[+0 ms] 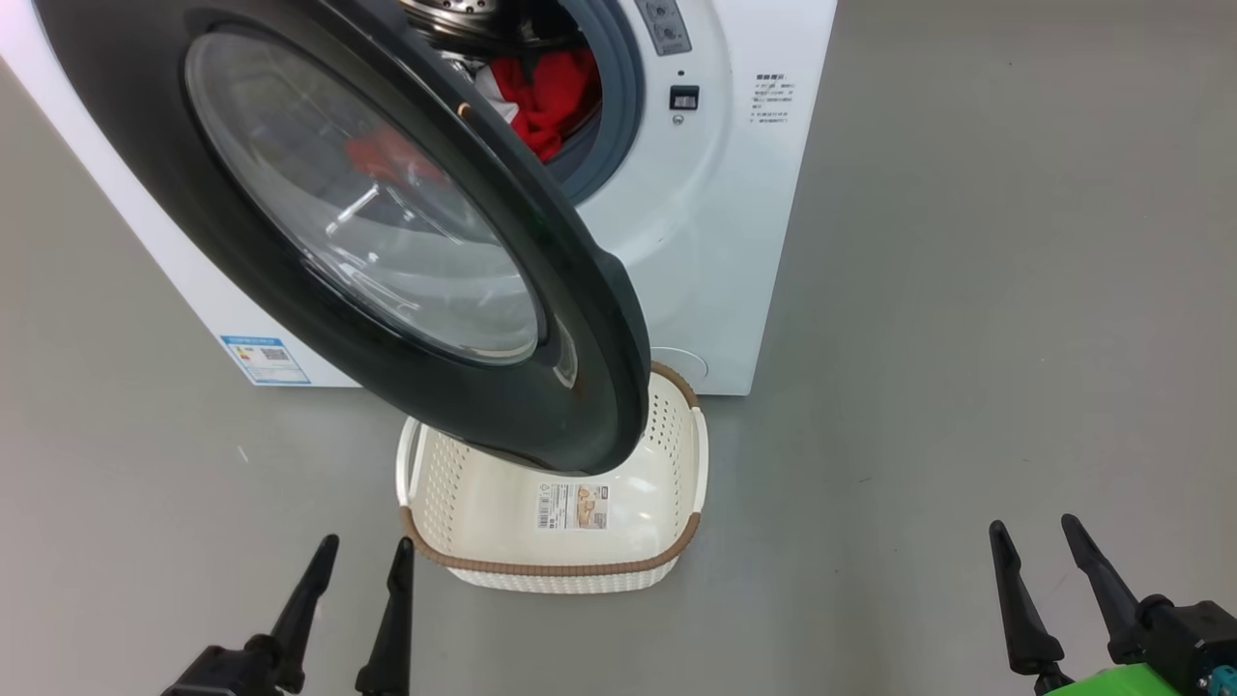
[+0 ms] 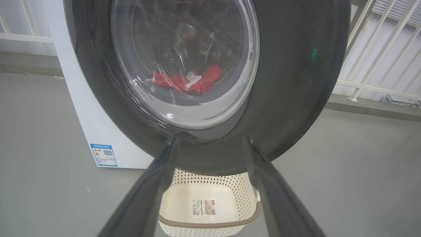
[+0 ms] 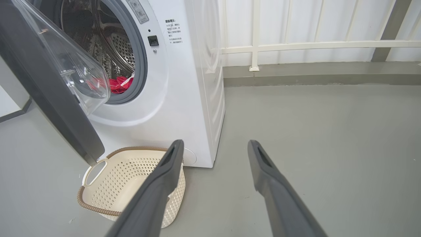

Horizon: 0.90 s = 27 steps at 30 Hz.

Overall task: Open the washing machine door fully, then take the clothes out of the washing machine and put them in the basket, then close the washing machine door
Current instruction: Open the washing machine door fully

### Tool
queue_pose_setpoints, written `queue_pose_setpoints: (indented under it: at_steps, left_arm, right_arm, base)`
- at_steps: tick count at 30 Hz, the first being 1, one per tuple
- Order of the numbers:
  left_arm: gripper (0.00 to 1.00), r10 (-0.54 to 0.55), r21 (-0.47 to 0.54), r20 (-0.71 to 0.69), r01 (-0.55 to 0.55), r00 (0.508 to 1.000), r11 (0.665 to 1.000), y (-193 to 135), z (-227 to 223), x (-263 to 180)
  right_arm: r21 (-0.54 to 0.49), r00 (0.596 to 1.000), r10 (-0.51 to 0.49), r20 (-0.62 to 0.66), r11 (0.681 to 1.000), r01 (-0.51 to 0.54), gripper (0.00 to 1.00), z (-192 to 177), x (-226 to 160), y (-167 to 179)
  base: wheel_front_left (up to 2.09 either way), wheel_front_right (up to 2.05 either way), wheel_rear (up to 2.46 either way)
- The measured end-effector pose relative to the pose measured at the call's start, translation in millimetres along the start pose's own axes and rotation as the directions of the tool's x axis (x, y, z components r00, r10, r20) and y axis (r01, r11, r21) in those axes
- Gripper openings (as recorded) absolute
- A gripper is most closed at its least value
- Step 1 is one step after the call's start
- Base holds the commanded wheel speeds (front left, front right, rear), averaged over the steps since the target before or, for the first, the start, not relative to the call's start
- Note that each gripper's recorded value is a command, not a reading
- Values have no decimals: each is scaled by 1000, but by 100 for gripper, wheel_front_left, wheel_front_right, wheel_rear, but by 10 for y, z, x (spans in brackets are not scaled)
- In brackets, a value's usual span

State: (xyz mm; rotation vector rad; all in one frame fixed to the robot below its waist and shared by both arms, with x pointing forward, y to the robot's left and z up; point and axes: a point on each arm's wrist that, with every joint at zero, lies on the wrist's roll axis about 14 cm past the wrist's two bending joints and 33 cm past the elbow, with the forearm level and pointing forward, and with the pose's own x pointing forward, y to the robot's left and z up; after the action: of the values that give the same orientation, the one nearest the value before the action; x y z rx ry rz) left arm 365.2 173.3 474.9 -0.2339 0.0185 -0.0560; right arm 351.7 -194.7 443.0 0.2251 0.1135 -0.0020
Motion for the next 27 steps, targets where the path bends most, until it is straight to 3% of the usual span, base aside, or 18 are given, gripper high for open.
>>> queue_pose_setpoints:
  at_steps: [6, 9, 10, 17, 27]
  left_arm:
    - [100, 2, -1, -2, -2, 1000, 1000, 2, -8, -4]
    - [100, 3, -2, -3, -3, 1000, 1000, 4, -9, -7]
    - [100, 3, -2, -3, -3, 1000, 1000, 5, -11, -9]
    - [100, 5, -6, -5, -5, 1000, 1000, -5, -19, -25]
    - [100, 11, -9, -15, -11, 1000, 1000, 2, -53, -44]
  right_arm:
    - [31, 1000, -2, 11, 1000, 1, 100, 24, 22, 16]
    - [56, 1000, 5, 28, 998, -6, 11, 71, 58, 56]
    - [79, 999, 9, 44, 997, -12, 0, 116, 90, 83]
    - [167, 977, 121, 176, 974, -151, 0, 535, 406, 527]
    - [266, 892, 273, 361, 886, -379, 0, 1243, 861, 1199]
  base:
    - [0, 0, 0]
    - [0, 0, 0]
    - [0, 0, 0]
    - [0, 0, 0]
    - [0, 0, 0]
